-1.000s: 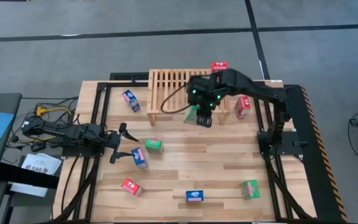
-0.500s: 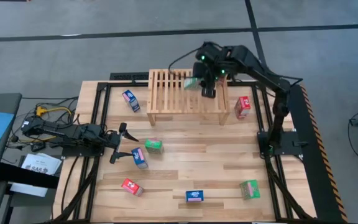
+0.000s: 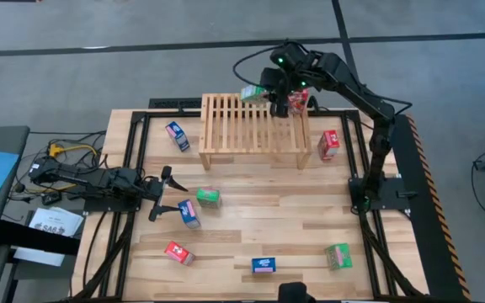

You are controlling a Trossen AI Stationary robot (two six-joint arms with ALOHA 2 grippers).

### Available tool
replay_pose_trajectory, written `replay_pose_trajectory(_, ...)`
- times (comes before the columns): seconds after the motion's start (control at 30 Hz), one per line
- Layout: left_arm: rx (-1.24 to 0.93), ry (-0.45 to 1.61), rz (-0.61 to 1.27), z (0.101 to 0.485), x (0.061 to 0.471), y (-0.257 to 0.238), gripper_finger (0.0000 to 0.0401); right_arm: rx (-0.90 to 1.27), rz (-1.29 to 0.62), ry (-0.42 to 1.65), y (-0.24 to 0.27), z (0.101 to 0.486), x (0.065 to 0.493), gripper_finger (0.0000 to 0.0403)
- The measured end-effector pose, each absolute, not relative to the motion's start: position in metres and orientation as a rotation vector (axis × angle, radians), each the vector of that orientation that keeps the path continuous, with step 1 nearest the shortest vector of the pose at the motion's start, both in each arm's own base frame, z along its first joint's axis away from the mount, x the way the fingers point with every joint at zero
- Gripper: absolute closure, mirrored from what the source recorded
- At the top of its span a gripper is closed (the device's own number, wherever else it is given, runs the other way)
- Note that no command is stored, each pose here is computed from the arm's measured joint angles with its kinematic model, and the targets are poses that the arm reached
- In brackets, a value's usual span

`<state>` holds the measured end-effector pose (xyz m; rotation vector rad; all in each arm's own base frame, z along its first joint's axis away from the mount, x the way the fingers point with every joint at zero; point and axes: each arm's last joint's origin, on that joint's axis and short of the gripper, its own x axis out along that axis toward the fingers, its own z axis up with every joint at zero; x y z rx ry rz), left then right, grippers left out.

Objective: Stack cereal on shelf
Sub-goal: Put the center green cereal box on the shelf

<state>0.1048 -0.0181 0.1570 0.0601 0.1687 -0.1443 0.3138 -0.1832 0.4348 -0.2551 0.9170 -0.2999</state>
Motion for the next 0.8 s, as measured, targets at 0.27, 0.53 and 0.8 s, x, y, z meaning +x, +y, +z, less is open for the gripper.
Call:
replay_pose_trajectory(0.27, 0.060, 0.168, -0.144, 0.157, 0.105, -0.018, 0.0094, -0.226, -0.266, 0.995, -0.181, 0.426, 0.314, 0.0234)
replay_pose_trajectory(0.53, 0.060, 0.168, -0.144, 0.157, 0.105, -0.018, 0.0094, -0.214, -0.237, 1.032, -0.176, 0.418, 0.321, 0.0234)
replay_pose_trajectory(0.8, 0.060, 0.168, -0.144, 0.157, 0.105, -0.018, 0.0094, -0.202, -0.215, 1.086, -0.182, 0.400, 0.334, 0.0234)
